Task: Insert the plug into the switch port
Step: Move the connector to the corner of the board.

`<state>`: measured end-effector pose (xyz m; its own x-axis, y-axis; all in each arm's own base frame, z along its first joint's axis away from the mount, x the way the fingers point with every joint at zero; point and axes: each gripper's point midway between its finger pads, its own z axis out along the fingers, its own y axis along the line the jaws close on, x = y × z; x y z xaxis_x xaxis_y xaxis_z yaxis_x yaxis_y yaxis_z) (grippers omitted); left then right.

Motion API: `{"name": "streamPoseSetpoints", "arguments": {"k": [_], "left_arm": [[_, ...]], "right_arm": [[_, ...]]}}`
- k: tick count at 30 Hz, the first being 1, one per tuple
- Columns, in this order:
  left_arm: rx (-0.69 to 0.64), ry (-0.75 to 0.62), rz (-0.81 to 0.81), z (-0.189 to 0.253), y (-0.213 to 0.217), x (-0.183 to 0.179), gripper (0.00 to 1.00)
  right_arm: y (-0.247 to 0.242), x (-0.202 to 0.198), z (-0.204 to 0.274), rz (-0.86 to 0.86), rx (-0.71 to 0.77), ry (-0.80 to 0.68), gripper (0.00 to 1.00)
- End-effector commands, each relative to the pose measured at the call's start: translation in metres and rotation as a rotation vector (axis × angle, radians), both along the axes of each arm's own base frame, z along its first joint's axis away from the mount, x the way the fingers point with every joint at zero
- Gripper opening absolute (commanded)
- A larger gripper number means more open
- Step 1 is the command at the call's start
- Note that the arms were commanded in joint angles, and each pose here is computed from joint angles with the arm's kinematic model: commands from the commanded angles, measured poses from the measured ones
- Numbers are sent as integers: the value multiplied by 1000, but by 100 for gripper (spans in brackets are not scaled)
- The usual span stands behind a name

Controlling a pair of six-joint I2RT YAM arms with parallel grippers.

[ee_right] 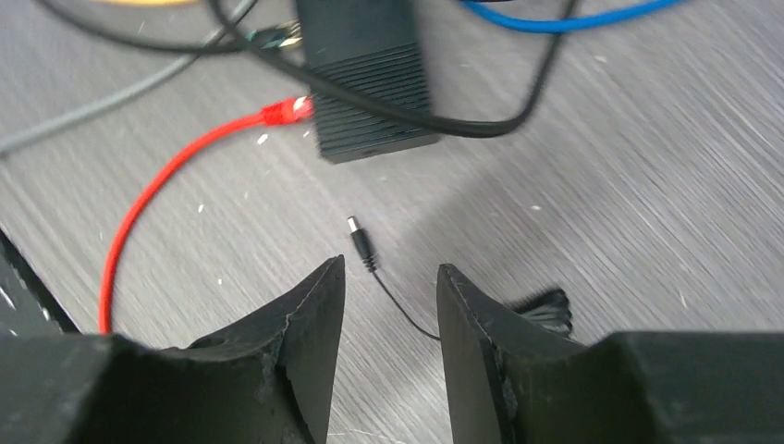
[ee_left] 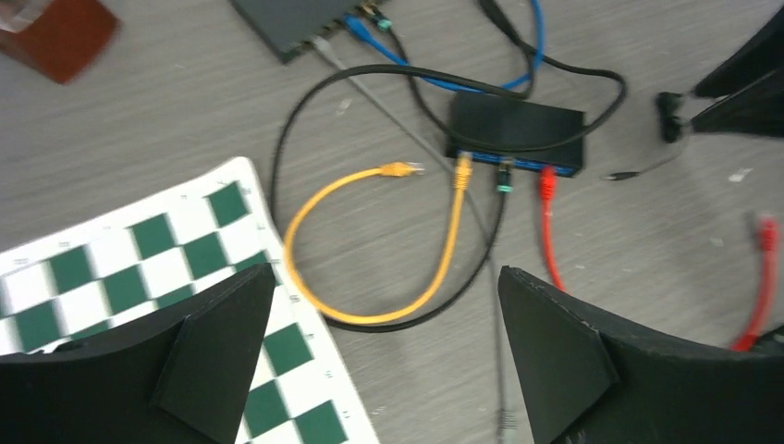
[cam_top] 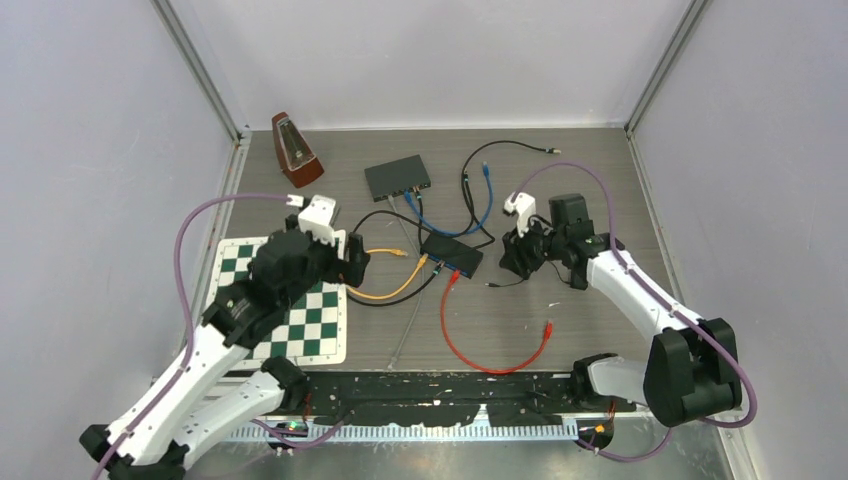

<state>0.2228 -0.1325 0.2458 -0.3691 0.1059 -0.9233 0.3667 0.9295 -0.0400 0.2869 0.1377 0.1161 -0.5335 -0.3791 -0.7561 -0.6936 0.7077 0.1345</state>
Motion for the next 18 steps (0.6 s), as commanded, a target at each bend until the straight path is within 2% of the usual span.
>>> {"name": "streamPoseSetpoints", "arguments": {"k": [1, 6, 13, 18], "left_arm": [[-238, 226, -175, 7, -43, -5, 93], [-354, 462, -84, -18, -48, 21, 87], [-401, 546, -29, -39, -52, 46, 86], [-404, 581, -14, -48, -50, 54, 83]], "right_arm": [[22, -9, 3, 332, -29, -230, 49], [21, -6, -15, 411, -125, -282, 44], [33, -10, -37, 546, -233, -258, 40], [35, -18, -59, 612, -296, -172, 40]]}}
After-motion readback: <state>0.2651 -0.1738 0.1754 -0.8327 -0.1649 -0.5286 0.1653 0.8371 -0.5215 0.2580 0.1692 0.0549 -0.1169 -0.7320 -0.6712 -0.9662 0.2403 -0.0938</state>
